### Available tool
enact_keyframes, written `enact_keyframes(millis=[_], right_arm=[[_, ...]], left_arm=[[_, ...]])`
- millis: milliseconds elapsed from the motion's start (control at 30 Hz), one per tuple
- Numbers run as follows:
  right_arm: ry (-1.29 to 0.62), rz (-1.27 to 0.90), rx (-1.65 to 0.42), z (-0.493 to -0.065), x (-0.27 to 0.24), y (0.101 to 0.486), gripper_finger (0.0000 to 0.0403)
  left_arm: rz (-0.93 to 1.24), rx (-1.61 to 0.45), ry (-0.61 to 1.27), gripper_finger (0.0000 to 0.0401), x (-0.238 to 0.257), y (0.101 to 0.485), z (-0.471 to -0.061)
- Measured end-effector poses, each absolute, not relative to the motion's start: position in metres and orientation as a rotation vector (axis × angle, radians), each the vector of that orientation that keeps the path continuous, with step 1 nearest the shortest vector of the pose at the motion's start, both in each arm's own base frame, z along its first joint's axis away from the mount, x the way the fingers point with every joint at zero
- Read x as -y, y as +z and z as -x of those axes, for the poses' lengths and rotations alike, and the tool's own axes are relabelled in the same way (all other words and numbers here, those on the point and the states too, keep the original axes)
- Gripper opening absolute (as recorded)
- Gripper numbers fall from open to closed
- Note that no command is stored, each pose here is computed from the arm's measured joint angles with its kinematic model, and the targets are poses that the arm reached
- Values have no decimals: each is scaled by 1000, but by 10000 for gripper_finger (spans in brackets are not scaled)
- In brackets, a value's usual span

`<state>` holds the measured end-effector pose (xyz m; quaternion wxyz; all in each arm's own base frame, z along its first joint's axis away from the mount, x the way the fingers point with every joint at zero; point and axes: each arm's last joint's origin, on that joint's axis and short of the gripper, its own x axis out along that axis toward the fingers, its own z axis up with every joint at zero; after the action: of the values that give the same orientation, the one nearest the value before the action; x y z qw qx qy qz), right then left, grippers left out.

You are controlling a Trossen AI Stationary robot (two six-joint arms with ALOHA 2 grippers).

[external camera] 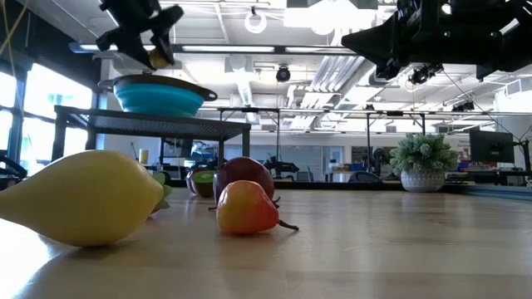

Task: Pick & Place Fruit
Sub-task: Put the left yellow lemon into the blue strainer bowl on the shelf

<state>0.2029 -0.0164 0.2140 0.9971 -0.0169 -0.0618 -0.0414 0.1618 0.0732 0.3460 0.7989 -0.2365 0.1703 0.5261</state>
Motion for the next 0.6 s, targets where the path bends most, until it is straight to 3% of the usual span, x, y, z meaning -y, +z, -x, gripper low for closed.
enact_keyframes(millis=[300, 600], right_arm=[[-83, 35, 121, -203, 16, 214, 3], [-84, 36, 120, -203, 16, 214, 3]], left_arm=[[497, -548, 1275, 205, -97, 322, -169], [494, -570, 1285, 216, -102, 317, -176]])
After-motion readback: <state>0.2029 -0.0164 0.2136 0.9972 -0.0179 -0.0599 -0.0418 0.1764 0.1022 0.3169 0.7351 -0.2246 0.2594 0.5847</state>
